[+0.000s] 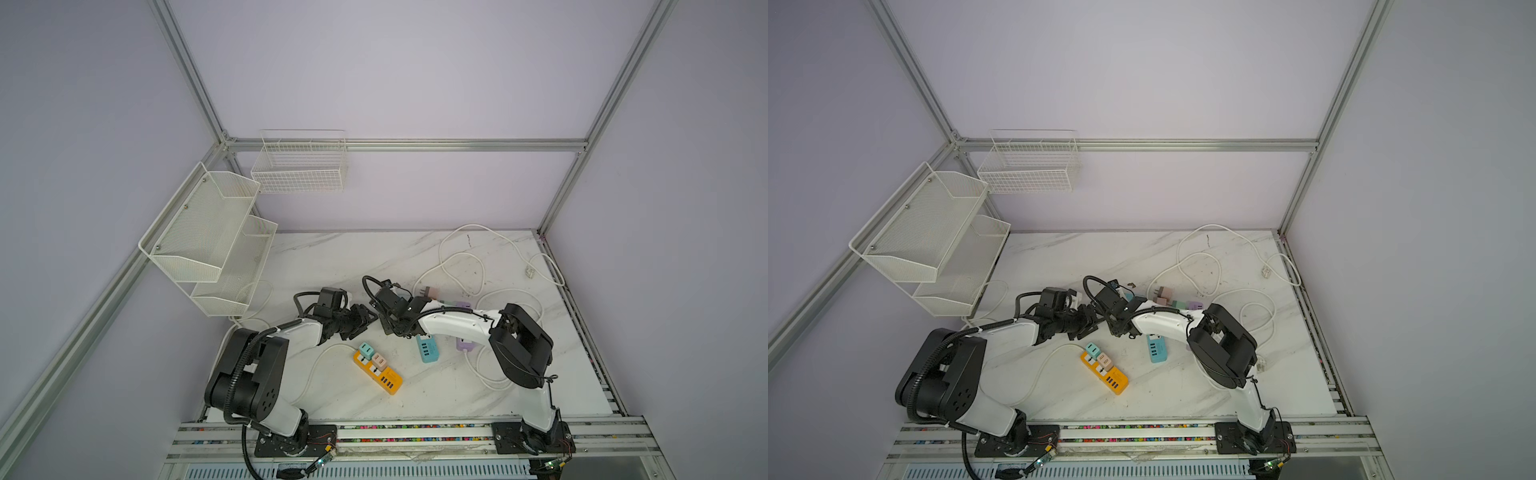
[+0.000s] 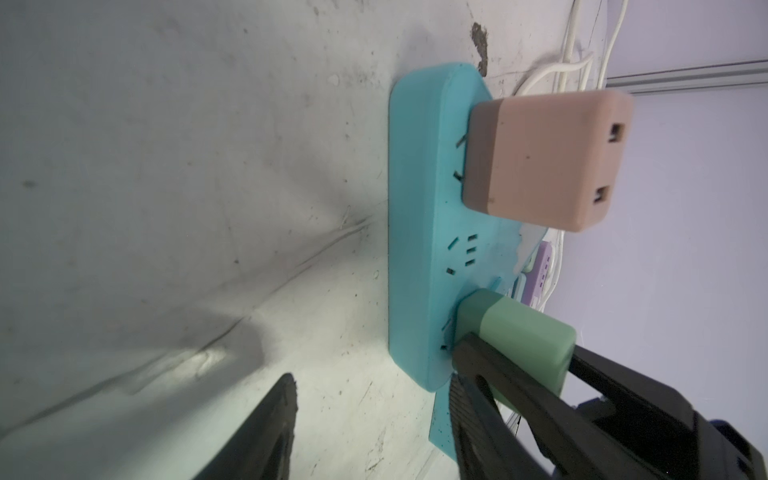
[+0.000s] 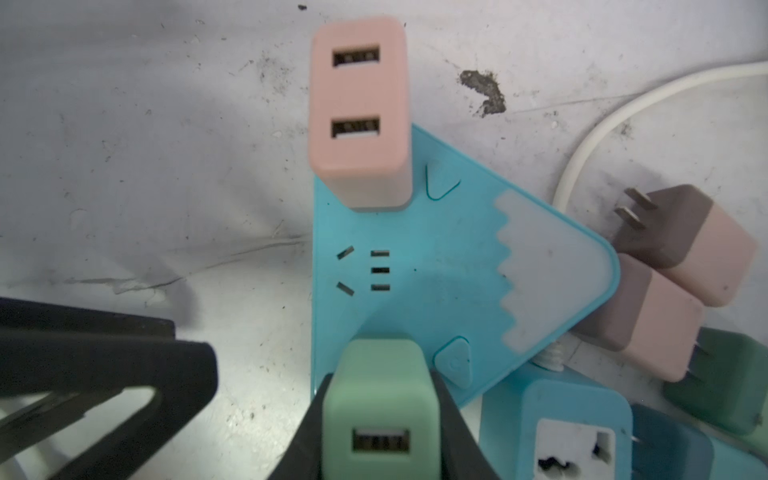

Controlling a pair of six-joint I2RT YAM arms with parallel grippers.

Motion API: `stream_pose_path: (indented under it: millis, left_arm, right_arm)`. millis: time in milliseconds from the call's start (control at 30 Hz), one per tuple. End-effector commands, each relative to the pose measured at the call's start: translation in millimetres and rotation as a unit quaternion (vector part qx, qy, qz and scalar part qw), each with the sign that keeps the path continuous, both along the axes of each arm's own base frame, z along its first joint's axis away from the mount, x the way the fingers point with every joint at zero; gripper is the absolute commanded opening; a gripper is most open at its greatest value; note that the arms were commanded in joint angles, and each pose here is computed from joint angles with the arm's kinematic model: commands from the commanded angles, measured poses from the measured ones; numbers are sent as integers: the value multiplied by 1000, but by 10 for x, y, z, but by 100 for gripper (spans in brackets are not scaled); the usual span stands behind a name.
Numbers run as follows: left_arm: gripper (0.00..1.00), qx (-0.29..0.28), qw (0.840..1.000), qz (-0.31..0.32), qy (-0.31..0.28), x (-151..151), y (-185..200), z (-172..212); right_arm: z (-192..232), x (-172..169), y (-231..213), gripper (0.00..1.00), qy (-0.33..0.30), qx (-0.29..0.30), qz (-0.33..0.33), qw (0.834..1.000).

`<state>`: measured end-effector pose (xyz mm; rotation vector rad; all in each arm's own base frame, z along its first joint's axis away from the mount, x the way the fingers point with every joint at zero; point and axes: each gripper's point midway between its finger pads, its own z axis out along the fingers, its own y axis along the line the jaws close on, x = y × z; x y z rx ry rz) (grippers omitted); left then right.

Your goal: Pull the plug off the socket

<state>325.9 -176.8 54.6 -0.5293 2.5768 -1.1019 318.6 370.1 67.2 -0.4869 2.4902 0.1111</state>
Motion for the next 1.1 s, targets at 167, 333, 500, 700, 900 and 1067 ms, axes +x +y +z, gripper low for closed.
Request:
stream_pose_path:
  millis: [167, 333, 500, 700, 900, 1067]
  left_arm:
    - [56, -31, 996, -42, -77, 404, -296, 435]
    - [52, -30, 996, -40, -69, 481, -357, 368]
    - [50, -32, 997, -45, -58, 527, -428, 291]
    - [46, -32, 997, -49, -50, 523, -491, 212]
    - [42, -39, 997, -53, -43, 504, -569, 173]
    - [40, -37, 998, -53, -26, 438, -565, 57]
  right_arm:
    - [15, -88, 3, 24, 19, 20, -7, 1000]
    - [24, -87, 8, 24, 19, 23, -7, 1000]
    - [22, -93, 16, 24, 20, 26, -6, 999]
    - [35, -98, 39, 24, 20, 33, -4, 999]
    - [53, -80, 60, 24, 19, 35, -2, 999]
    - [55, -76, 77, 24, 17, 37, 0, 999]
